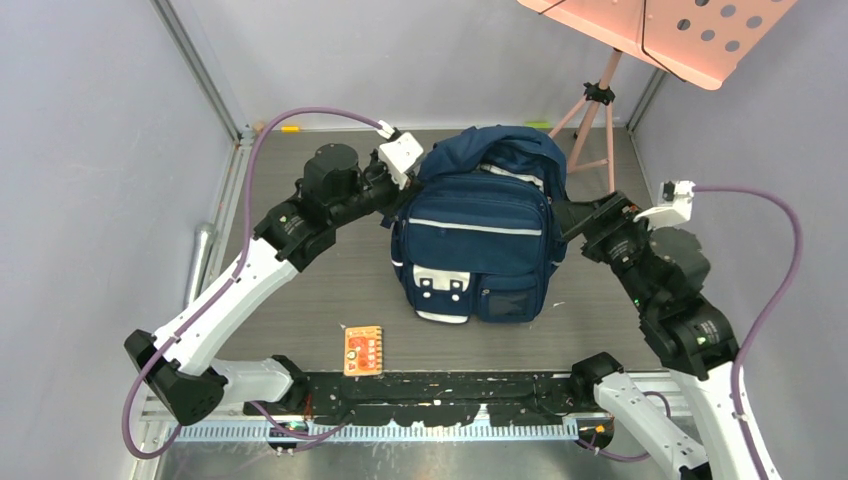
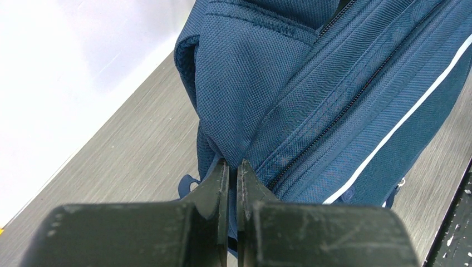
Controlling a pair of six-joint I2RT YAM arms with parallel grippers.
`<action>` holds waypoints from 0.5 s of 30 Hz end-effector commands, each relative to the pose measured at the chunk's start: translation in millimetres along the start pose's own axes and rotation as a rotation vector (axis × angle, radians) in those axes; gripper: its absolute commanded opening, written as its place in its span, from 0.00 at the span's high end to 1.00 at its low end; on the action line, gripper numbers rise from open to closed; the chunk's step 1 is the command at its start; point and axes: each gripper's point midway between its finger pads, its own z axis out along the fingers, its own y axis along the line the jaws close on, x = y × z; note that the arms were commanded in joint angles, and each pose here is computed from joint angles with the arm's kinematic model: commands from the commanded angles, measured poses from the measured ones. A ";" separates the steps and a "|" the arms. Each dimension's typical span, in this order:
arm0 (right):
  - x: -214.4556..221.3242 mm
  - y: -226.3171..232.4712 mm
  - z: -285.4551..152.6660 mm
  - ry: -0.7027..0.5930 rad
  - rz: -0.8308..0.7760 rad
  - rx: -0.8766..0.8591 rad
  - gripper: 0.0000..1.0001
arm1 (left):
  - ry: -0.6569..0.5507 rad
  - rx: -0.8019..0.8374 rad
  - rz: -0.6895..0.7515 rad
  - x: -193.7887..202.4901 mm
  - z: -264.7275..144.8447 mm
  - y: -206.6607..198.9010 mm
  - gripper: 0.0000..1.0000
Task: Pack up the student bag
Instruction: Adjust the student bag at the center of the board.
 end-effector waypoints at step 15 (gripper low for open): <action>-4.3 -18.1 14.6 -0.220 0.488 -0.049 0.29 | 0.051 0.024 -0.018 14.9 -15.2 -6.8 1.00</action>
